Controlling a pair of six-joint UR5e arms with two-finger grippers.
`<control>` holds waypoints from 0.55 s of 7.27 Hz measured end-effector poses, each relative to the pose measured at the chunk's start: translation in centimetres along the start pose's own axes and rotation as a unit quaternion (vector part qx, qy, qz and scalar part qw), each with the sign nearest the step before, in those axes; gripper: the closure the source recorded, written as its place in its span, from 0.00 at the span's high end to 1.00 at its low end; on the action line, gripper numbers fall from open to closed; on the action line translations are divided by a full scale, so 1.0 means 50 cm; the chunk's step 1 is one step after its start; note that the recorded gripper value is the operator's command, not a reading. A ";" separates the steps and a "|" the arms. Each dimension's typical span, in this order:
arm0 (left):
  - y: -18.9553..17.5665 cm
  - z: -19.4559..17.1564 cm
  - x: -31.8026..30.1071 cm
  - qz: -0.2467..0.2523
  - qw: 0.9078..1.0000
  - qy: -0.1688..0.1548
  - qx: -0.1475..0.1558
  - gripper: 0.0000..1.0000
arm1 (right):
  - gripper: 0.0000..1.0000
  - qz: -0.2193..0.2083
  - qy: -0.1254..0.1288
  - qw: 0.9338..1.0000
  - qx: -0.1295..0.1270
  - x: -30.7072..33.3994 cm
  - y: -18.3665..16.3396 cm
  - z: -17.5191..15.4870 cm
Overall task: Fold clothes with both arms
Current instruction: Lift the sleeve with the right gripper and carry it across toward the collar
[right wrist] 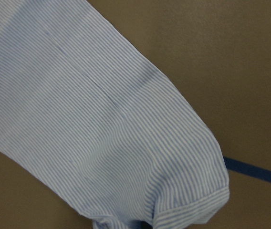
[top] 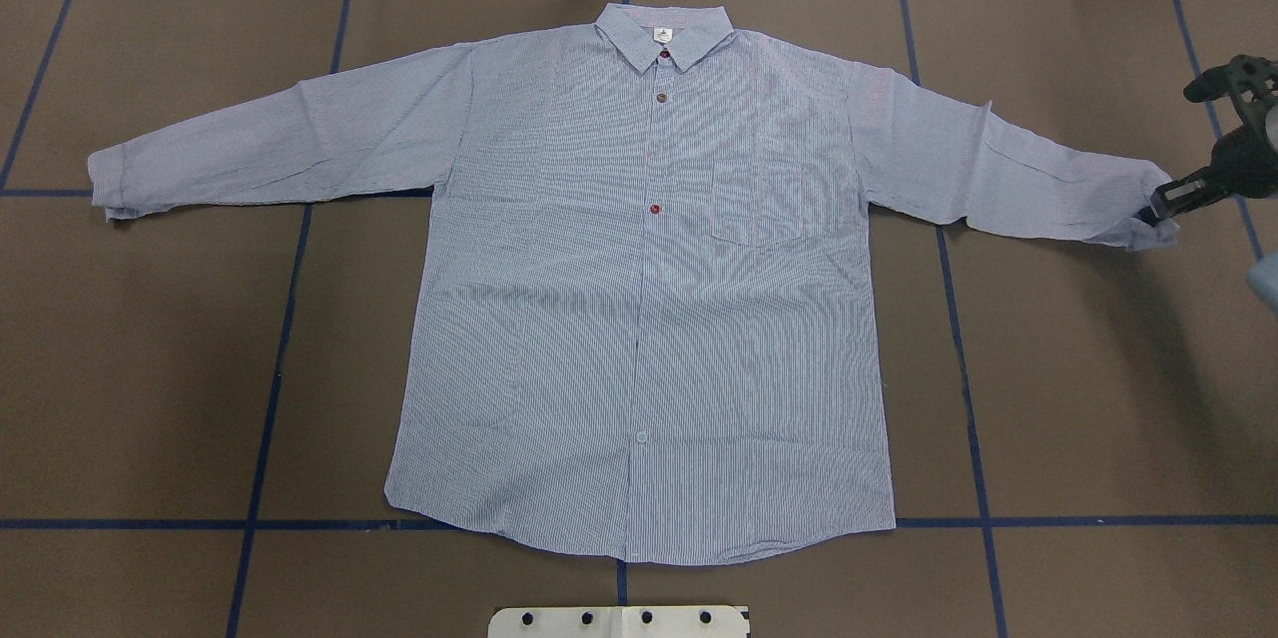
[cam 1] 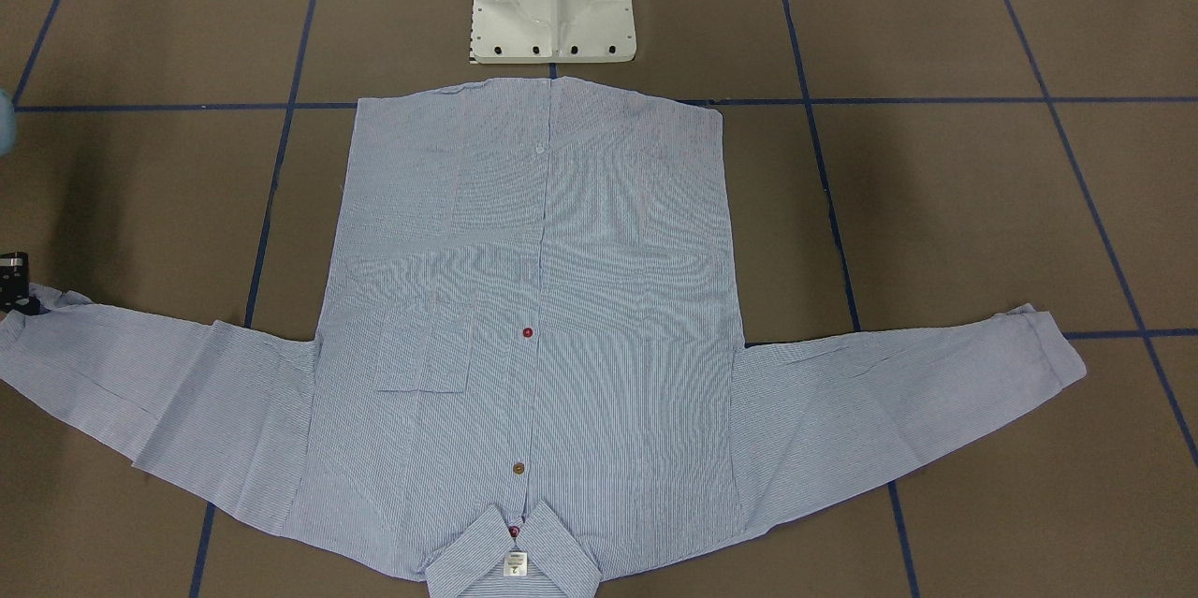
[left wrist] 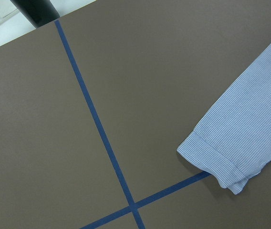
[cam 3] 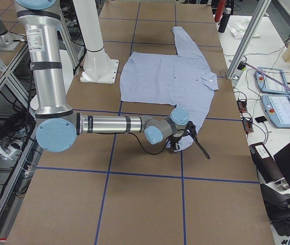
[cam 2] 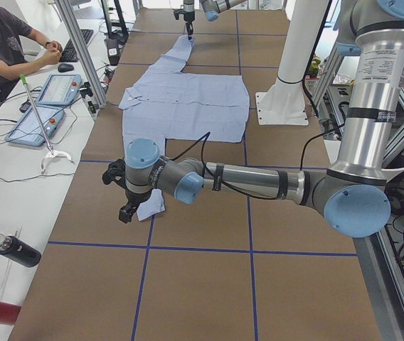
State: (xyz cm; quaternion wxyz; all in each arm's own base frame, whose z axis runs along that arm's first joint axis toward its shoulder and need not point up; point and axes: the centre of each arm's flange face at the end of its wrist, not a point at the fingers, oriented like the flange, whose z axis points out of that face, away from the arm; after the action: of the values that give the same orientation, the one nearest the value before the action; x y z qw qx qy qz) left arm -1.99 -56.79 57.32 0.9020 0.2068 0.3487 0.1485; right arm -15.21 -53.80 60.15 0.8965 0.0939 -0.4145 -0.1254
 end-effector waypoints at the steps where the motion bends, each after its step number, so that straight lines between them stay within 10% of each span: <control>1: 0.000 0.000 0.000 0.000 1.000 0.000 0.000 1.00 | 0.00 -0.019 -0.005 0.999 0.027 -0.041 -0.019 -0.052; 4: 0.000 0.000 0.000 -0.001 1.000 0.000 0.000 1.00 | 0.00 -0.061 -0.030 0.991 0.117 -0.203 -0.099 -0.229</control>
State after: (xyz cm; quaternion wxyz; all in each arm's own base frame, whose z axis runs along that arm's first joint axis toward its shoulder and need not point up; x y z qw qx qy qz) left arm -1.99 -56.81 57.32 0.9021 0.2066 0.3489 0.1479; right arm -13.50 -54.69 44.18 0.8574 0.2190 -0.4462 -0.1332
